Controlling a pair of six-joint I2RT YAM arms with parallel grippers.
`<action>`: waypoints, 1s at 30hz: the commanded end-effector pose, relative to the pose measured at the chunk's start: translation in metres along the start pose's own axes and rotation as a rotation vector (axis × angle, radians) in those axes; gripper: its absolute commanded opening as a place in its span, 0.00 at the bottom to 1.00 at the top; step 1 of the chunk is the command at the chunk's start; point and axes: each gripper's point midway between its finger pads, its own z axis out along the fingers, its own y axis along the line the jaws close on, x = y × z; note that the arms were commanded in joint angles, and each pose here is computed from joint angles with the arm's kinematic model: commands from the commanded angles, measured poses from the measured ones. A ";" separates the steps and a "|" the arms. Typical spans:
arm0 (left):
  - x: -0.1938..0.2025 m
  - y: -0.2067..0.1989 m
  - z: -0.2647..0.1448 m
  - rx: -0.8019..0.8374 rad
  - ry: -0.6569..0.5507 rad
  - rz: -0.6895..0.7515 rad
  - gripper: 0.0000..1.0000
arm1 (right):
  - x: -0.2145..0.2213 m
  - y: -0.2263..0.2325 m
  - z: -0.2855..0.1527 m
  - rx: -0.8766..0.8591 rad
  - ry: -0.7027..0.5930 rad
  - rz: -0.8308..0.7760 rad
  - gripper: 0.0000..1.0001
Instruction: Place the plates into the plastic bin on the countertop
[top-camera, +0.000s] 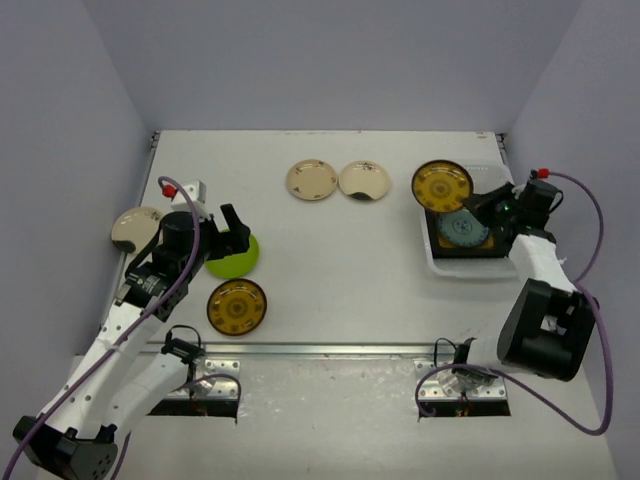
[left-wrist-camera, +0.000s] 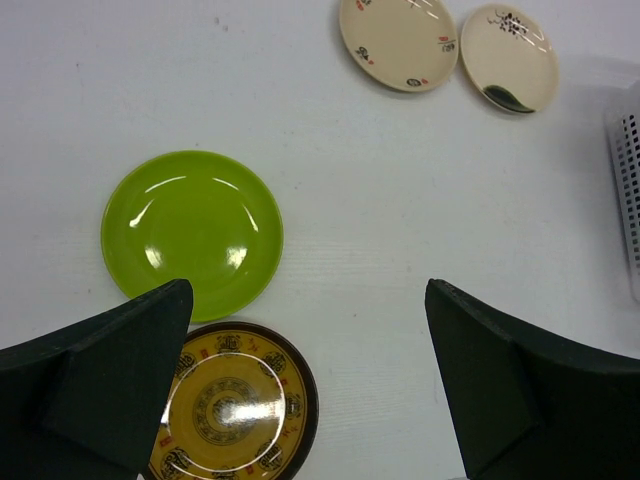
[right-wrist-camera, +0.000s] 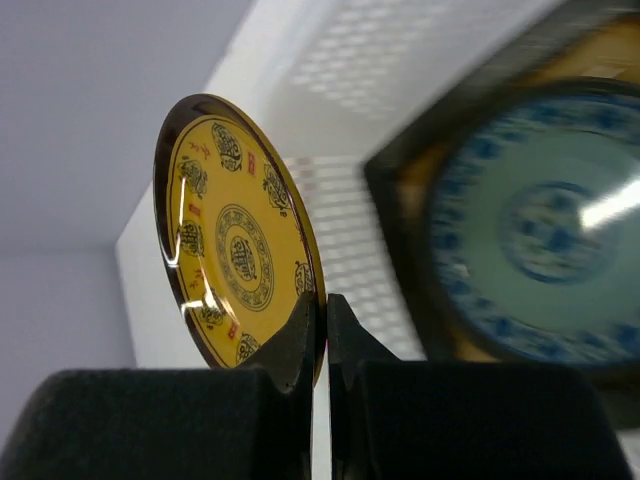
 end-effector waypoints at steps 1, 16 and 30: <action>-0.015 -0.005 -0.001 0.026 -0.056 0.004 1.00 | 0.002 -0.089 -0.034 0.282 -0.054 0.131 0.00; -0.013 -0.007 0.001 0.035 -0.046 0.008 1.00 | -0.024 -0.121 -0.059 0.449 -0.158 0.141 0.73; 0.019 -0.060 0.035 0.225 0.136 -0.308 1.00 | 0.027 0.039 -0.058 -0.063 0.068 -0.160 0.99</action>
